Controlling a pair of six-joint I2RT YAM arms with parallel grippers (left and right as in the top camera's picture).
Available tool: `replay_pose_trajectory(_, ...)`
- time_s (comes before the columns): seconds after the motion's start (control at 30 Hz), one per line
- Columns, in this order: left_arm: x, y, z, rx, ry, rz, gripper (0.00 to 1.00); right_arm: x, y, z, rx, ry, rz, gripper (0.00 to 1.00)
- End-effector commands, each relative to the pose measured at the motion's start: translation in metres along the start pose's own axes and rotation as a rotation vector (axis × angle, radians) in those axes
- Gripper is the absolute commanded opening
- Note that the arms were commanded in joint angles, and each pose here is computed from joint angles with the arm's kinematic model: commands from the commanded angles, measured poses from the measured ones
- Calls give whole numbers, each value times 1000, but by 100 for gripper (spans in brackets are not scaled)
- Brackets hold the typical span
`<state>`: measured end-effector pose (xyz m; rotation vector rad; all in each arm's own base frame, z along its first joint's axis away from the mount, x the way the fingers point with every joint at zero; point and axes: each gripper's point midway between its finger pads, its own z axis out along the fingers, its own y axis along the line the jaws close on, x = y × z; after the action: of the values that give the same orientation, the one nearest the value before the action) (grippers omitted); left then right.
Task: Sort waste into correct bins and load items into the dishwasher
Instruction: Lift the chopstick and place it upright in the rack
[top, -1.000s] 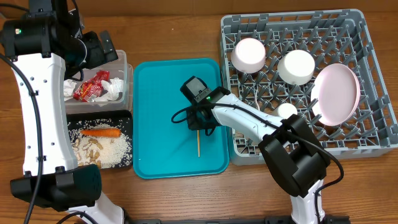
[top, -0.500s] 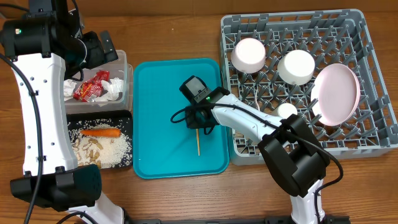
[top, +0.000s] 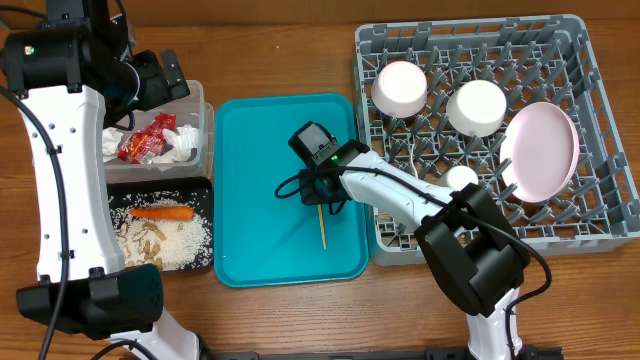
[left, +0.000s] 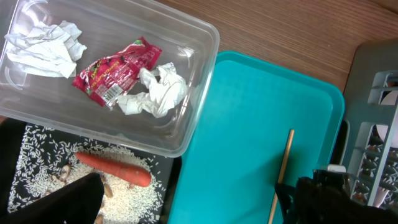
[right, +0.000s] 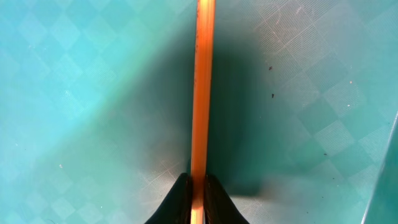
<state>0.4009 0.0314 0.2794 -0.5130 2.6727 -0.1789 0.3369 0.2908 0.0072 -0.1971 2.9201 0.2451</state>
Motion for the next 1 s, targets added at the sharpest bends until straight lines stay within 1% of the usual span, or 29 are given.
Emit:
replay_pose_trajectory(0.0, -2, -3, -4, 9, -14, 8, 100, 10, -8, 13, 37, 28, -7, 7)
replay_pose_trajectory(0.1, -2, -3, -4, 9, -14, 8, 100, 10, -8, 13, 36, 28, -7, 4)
replay_pose_trajectory(0.27, -2, -3, -4, 9, -14, 8, 100, 10, -7, 12, 32, 30, -8, 4)
replay_pose_trajectory(0.4, -2, -3, -4, 9, -14, 8, 100, -1, -1, -7, 17, 3, -10, 4)
replay_pose_trajectory(0.57, -2, -3, -4, 9, -14, 8, 100, -25, 15, -57, -44, -95, -67, 4)
replay_pose_trajectory(0.73, -2, -3, -4, 9, -14, 8, 100, -38, 24, -122, -108, -215, -123, 4)
replay_pose_trajectory(0.83, -2, -3, -4, 9, -14, 8, 100, -36, 19, -158, -121, -261, -165, 4)
replay_pose_trajectory(0.97, -2, -3, -4, 9, -14, 8, 100, -34, 0, -189, -102, -292, -161, 4)
